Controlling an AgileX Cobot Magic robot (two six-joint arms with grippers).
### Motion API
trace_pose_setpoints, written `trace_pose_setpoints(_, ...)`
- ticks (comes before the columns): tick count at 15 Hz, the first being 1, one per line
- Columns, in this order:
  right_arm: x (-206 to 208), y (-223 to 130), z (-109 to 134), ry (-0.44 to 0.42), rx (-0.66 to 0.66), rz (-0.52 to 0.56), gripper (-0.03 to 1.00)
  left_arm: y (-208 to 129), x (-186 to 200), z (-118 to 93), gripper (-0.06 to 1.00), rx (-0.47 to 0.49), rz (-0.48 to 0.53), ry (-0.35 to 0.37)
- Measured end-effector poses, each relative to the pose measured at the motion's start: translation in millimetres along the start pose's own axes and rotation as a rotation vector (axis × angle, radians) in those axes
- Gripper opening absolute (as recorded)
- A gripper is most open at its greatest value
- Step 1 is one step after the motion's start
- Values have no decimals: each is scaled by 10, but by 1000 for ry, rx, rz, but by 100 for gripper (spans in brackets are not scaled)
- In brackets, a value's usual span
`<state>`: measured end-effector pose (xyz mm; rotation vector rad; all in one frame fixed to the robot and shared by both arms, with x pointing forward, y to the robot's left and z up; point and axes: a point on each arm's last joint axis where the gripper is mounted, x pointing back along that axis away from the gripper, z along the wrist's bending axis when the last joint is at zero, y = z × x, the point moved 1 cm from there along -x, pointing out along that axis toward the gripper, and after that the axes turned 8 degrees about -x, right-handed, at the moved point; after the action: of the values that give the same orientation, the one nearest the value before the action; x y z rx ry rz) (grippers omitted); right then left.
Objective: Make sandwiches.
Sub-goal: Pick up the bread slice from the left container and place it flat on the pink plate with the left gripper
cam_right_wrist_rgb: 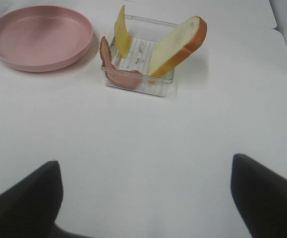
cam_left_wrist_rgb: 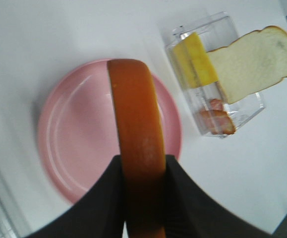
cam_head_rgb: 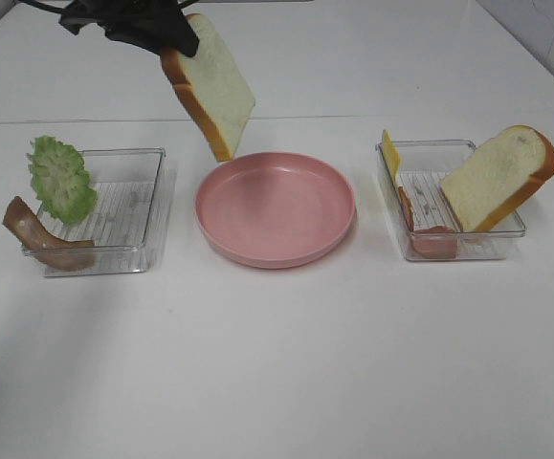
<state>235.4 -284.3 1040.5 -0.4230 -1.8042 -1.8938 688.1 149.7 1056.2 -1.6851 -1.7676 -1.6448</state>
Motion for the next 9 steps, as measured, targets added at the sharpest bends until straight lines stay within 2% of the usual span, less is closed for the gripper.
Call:
trace_pose_setpoints(1, 0, 0, 0, 0, 0, 0, 81, -36, -295, 69, 20, 17, -10, -128)
trace_pose_setpoints(2, 0, 0, 0, 0, 0, 0, 81, -51, -359, 82, 20, 24, -7, -151)
trace_pose_setpoints(5, 0, 0, 0, 0, 0, 0, 81, -213, -863, 237, 20, 129, 24, -277)
trace_pose_setpoints(9, 0, 0, 0, 0, 0, 0, 81, -340, -1221, 343, 20, 243, 19, -378)
